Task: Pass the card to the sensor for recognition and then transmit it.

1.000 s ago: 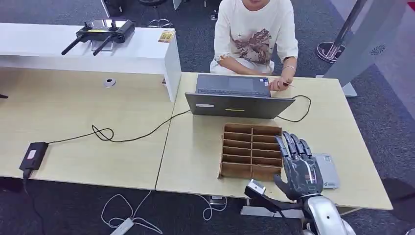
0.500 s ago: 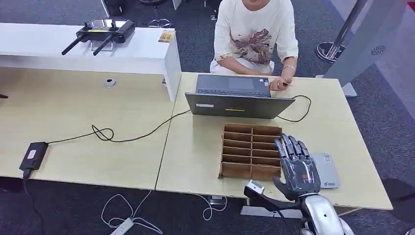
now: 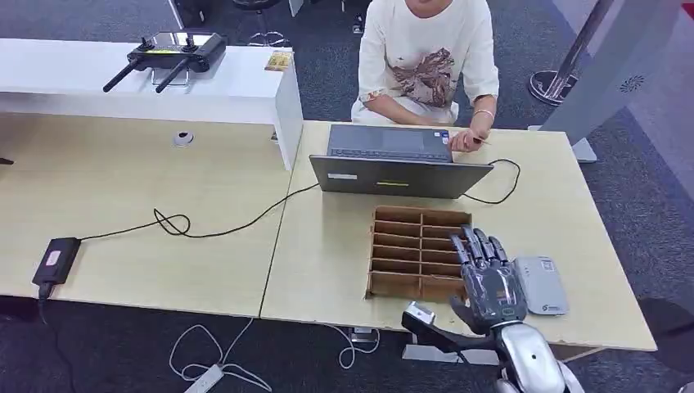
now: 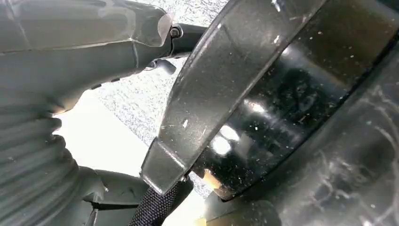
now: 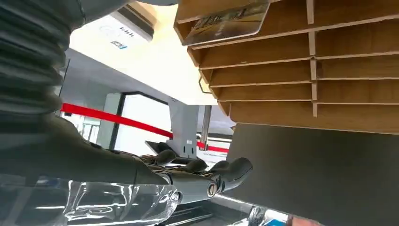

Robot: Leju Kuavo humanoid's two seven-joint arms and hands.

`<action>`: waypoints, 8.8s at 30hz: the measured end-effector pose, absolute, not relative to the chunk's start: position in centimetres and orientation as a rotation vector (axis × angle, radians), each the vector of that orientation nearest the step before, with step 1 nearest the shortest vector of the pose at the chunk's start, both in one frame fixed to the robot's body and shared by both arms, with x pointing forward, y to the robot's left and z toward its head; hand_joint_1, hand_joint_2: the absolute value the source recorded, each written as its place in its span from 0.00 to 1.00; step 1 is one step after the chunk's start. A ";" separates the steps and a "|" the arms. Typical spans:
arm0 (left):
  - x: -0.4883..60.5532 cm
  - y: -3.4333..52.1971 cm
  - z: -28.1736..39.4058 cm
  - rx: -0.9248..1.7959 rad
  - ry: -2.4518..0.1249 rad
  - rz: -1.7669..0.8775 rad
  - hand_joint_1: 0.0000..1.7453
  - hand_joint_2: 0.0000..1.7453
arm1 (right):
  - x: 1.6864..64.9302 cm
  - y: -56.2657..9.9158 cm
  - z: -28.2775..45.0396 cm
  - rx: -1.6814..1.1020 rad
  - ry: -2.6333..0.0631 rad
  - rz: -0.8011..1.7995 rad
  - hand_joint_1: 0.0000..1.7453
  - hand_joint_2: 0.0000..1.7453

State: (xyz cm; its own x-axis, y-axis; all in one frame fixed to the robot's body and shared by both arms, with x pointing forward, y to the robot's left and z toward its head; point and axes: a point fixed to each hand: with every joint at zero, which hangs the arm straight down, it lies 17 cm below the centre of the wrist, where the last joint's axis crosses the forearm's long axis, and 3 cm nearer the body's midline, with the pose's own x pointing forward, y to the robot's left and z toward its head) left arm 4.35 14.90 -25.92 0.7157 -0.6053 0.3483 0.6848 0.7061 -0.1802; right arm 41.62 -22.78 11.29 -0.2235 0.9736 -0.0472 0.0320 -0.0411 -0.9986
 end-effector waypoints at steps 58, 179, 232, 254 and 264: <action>4.3 14.8 -25.9 -0.317 -0.276 -0.741 0.00 1.00 | 43.3 -24.9 9.8 -1.221 -1.322 1.354 0.09 1.00; 4.3 14.7 -25.7 -0.329 -0.286 -0.769 0.00 1.00 | 43.1 -23.5 8.1 -1.171 -1.300 1.376 0.74 1.00; 4.3 14.7 -25.7 -0.336 -0.294 -0.762 0.00 1.00 | 43.2 -24.0 12.9 -0.959 -1.533 1.148 1.00 1.00; 4.3 14.7 -25.7 -0.336 -0.295 -0.752 0.00 1.00 | 40.2 -22.2 14.2 -0.503 -1.741 1.021 1.00 1.00; 4.3 14.7 -25.7 -0.336 -0.295 -0.753 0.00 1.00 | 40.4 -21.0 17.5 -0.437 -1.884 0.995 1.00 1.00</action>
